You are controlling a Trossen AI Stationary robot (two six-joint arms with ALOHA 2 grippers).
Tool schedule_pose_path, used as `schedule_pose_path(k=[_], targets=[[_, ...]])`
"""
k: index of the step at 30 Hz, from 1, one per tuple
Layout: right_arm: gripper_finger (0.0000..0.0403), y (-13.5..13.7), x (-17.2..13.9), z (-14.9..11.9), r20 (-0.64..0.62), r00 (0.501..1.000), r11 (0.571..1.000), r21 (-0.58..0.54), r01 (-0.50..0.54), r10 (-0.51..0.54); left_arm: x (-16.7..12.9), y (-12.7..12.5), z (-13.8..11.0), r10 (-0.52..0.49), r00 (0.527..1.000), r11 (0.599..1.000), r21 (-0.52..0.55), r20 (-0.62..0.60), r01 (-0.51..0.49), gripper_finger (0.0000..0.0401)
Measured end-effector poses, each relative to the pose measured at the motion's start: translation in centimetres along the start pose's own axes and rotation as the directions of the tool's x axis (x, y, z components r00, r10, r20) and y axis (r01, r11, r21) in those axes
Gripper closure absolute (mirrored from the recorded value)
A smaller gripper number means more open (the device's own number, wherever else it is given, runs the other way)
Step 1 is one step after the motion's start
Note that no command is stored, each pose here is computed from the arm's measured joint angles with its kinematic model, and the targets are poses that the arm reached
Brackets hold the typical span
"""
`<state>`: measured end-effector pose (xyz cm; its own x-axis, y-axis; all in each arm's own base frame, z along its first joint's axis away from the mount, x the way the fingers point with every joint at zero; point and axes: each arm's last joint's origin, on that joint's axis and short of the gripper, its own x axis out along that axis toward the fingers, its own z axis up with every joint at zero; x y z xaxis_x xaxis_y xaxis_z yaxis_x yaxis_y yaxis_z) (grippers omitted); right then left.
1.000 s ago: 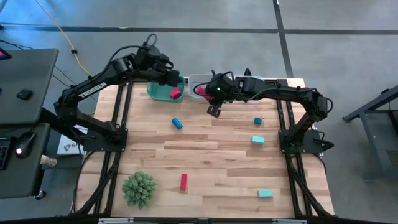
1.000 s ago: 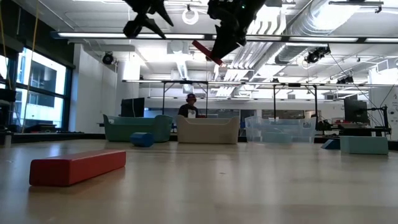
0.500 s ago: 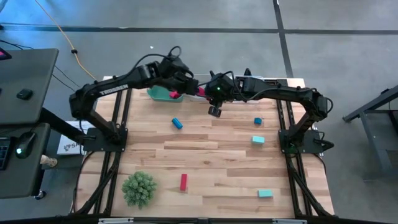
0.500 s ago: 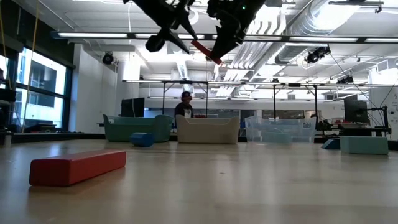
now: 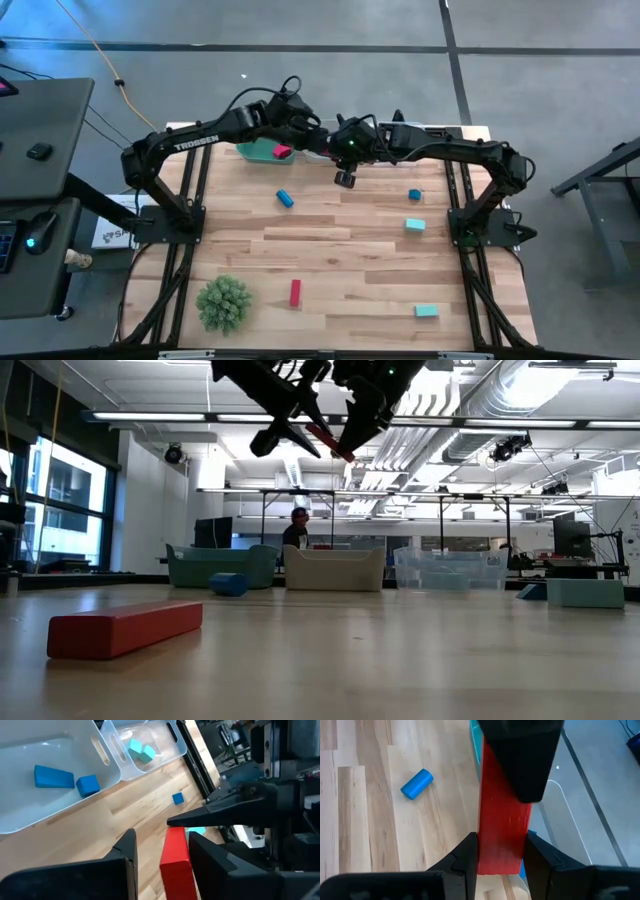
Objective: Sort & place blocks by color
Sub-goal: Put the red block into the green bin
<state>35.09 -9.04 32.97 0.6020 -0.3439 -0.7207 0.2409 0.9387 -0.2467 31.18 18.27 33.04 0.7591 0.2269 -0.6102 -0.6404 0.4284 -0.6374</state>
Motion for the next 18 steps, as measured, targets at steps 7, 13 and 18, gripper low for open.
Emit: schedule_pose_path(k=[7, 13, 18], targets=[[0.0306, -0.12, 0.04, -0.05, -0.003, 1.000, 1.000, 0.029, -0.003, 0.003, 0.44, 0.02, -0.07, -0.015, 1.000, 1.000, 0.024, -0.018, 0.015, 0.0350], [0.0306, -0.23, 0.08, -0.05, -0.006, 1.000, 0.999, 0.032, 0.022, -0.022, 0.41, -0.18, 0.01, -0.038, 0.999, 0.998, 0.044, -0.016, 0.039, 0.0393], [0.0306, -0.31, 0.07, -0.07, -0.011, 0.999, 0.998, 0.031, 0.053, -0.052, 0.44, -0.49, 0.04, -0.062, 0.998, 0.995, 0.077, -0.006, 0.062, 0.0398]])
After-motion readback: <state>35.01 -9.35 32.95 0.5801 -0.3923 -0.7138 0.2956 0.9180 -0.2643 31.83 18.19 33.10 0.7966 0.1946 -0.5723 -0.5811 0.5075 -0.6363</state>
